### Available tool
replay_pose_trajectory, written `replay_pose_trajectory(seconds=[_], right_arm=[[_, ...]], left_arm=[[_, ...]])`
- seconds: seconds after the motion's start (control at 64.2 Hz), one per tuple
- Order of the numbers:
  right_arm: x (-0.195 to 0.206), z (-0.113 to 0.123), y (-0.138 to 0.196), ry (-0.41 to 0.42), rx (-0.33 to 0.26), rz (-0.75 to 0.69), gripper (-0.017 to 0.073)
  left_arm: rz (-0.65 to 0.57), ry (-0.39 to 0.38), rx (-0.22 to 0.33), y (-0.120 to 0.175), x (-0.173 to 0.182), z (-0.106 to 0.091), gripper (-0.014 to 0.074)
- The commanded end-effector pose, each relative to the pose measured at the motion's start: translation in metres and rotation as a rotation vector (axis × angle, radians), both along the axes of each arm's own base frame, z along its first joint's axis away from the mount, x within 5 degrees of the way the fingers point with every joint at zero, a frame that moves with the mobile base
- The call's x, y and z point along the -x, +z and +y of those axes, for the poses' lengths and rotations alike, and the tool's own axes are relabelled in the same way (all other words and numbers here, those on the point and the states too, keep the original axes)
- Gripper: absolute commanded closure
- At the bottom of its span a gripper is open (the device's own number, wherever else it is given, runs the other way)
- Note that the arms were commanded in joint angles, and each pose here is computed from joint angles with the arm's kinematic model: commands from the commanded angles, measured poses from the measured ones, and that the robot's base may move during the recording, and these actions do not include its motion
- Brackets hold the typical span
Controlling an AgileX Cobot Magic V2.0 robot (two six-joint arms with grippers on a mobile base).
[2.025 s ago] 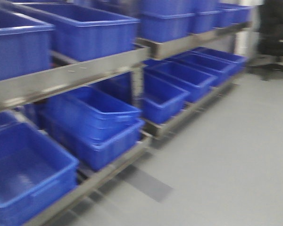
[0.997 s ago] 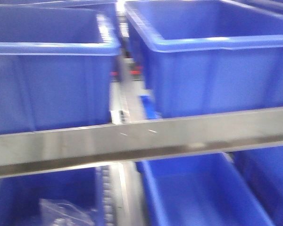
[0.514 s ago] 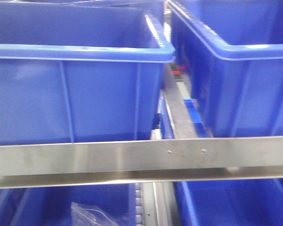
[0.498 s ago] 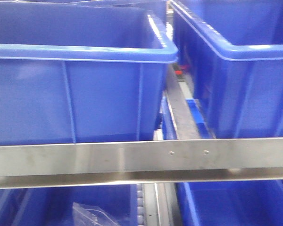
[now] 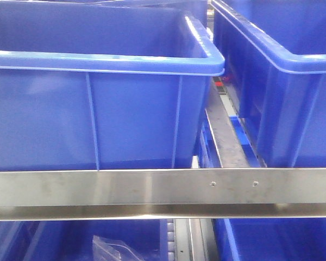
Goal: Place yellow foam block on left shelf second layer
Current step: 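Move the held cube over an empty blue bin on the shelf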
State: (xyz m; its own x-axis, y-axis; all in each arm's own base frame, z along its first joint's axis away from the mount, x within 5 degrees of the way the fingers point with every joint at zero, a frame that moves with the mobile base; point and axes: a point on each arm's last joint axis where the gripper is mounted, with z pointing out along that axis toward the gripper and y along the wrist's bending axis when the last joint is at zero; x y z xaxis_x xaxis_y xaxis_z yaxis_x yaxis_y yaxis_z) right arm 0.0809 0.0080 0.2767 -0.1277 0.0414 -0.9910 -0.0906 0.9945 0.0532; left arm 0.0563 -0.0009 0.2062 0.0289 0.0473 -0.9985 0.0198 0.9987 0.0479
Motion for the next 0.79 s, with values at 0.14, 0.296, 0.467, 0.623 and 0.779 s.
replay_pose_trajectory(seconds=[0.14,0.296,0.467,0.623,0.779], right_arm=[[-0.0004,-0.0008,0.0180,-0.009,0.002,-0.119,0.0095],[-0.0004,-0.0009,0.0215,-0.010,-0.002,-0.157,0.0095],[-0.0002,-0.0010,0.0257,-0.012,-0.006,-0.203,0.0095],[-0.0003,-0.0010,0.0262,-0.012,-0.007,-0.208,0.0095],[-0.0009,-0.0010,0.0271,-0.012,-0.008,-0.212,0.0095]], left_arm=[[-0.074,-0.012,0.012,-0.0001,0.0009,-0.0010,0.0457],[-0.074,-0.012,0.012,-0.0001,0.0009,-0.0010,0.0457],[-0.074,-0.012,0.012,-0.0001,0.0009,-0.0010,0.0457],[-0.074,-0.012,0.012,-0.0001,0.0009,-0.0010,0.0457],[-0.074,-0.012,0.012,-0.0001,0.0009,-0.0010,0.0457]])
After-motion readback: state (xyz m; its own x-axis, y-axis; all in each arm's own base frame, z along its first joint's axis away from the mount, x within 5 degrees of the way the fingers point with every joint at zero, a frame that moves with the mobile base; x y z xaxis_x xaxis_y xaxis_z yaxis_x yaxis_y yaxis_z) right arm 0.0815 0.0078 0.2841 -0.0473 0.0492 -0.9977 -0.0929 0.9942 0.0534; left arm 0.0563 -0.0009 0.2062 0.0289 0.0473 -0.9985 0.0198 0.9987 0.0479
